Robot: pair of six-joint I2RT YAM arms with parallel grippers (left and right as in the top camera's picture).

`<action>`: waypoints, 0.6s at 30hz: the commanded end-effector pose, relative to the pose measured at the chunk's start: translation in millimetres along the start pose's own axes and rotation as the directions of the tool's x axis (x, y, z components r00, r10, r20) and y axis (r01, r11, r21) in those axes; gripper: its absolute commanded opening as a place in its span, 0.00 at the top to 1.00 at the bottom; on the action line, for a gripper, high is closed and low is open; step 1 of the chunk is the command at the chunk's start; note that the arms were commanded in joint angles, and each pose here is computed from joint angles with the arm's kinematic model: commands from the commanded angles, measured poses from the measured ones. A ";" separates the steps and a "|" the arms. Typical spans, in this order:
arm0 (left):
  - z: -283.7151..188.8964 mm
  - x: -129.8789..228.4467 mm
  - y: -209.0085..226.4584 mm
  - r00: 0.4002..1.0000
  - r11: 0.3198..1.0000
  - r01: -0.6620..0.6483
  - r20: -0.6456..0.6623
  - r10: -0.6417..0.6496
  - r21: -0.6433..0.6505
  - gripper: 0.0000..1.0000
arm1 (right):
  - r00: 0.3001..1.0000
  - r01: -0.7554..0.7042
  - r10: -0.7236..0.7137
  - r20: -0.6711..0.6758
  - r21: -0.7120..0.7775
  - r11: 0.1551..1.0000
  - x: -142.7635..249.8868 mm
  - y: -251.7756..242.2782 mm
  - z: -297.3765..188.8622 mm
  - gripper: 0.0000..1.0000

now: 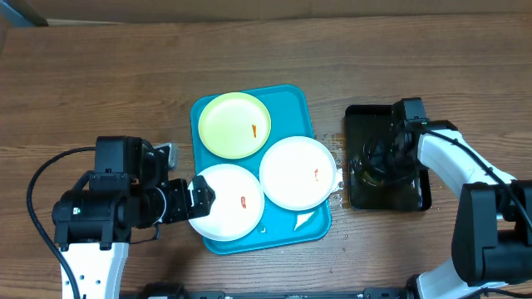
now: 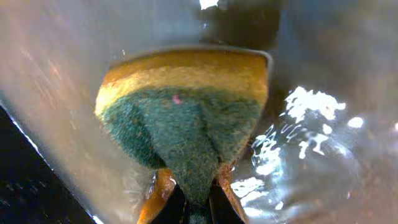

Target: Clean dirty plates on tray and stack at the side

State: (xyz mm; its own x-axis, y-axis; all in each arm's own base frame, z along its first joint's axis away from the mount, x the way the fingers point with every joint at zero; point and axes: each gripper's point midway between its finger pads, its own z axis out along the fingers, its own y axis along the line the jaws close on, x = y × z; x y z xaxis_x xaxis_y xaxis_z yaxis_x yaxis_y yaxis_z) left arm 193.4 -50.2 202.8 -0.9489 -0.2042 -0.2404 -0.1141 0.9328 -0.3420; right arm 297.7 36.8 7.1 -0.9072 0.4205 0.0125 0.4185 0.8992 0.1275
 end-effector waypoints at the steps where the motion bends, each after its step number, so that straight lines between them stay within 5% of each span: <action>1: -1.0 -6.3 12.0 1.000 0.997 0.015 0.027 -0.013 -0.078 0.01 | 0.999 0.042 -0.042 0.023 0.000 0.999 -5.3 4.2 -15.2 0.96; 8: 17.4 -4.5 48.2 0.984 0.952 0.177 0.030 -0.175 -0.251 0.05 | 0.991 0.107 -0.103 0.085 -0.047 0.993 -11.3 24.3 -62.9 0.96; 14: 41.8 -22.1 -6.1 0.998 0.996 0.059 -0.034 -0.057 0.066 0.05 | 0.988 0.118 -0.110 0.110 -0.062 0.991 -11.5 27.4 -75.9 0.96; 18: 59.0 -34.8 -19.5 0.999 0.995 -0.032 -0.037 0.036 0.099 0.05 | 0.989 0.117 -0.109 0.102 -0.080 0.990 -9.5 30.2 -74.8 0.96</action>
State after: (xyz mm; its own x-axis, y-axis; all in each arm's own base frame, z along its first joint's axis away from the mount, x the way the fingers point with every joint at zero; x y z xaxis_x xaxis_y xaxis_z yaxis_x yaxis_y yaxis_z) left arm 243.2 -56.0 168.9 -0.9387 -0.2547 -0.2324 -0.1594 0.9182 -0.3626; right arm 311.1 46.1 78.1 -0.9354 0.3433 -0.0846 0.3249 0.9290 0.1772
